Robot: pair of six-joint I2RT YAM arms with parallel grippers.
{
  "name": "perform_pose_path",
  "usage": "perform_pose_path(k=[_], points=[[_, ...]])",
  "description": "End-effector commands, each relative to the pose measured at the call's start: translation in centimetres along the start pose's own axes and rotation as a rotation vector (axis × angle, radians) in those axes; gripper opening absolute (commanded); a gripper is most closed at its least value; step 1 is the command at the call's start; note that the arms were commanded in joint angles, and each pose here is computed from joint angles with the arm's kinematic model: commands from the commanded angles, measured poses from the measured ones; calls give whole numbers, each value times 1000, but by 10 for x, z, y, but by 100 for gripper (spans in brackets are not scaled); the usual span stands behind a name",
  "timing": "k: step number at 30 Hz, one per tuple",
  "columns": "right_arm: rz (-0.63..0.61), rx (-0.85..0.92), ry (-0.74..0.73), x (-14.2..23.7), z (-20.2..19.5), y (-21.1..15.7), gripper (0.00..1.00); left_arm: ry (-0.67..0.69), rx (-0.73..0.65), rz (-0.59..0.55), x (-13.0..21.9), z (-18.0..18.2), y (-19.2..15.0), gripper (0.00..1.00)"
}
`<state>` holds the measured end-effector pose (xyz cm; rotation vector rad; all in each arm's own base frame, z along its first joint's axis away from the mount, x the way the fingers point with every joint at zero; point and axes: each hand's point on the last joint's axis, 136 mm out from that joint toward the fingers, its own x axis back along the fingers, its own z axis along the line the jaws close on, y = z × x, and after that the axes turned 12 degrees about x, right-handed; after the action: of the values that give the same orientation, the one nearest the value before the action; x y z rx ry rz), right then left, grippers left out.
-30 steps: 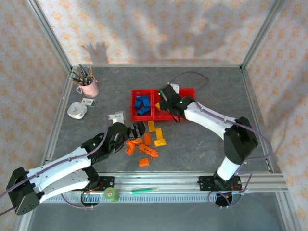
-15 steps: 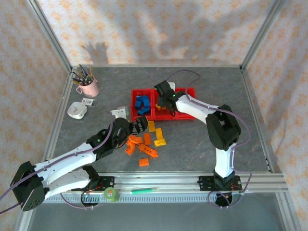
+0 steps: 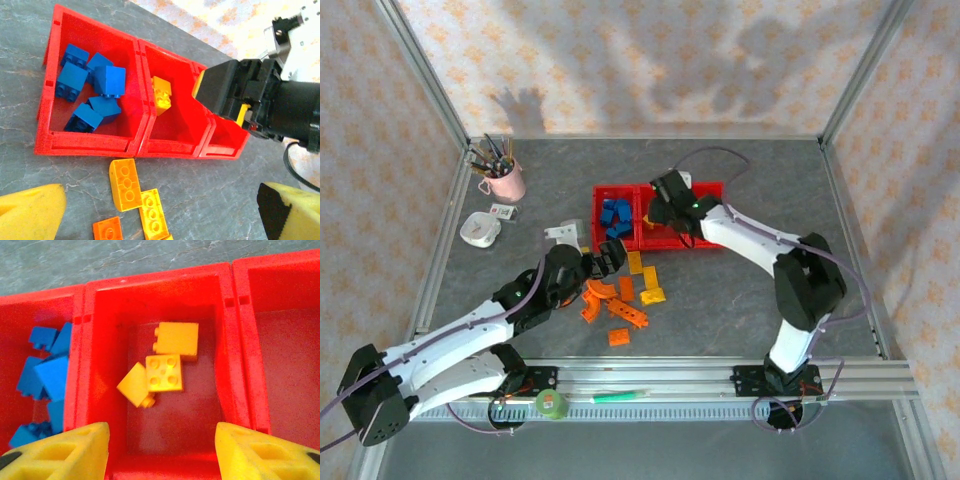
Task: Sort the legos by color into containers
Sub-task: Pick up the lego from the center of the table.
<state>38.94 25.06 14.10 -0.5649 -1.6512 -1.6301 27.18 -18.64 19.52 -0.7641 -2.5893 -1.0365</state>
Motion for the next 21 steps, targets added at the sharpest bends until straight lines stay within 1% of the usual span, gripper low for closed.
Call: perform_pose_path(k=[1, 8, 11, 16, 21], points=[[1, -3, 28, 18, 10, -15, 59, 16, -7, 12, 7, 9, -2, 99], [31, 40, 66, 29, 38, -54, 63, 45, 2, 11, 16, 27, -6, 99], [32, 67, 52, 31, 48, -67, 65, 60, 9, 6, 19, 34, -6, 99], [64, 108, 48, 21, 65, -88, 68, 80, 17, -3, 24, 41, -5, 99], [76, 121, 60, 9, 81, -95, 70, 93, 26, -21, 28, 48, -4, 99]])
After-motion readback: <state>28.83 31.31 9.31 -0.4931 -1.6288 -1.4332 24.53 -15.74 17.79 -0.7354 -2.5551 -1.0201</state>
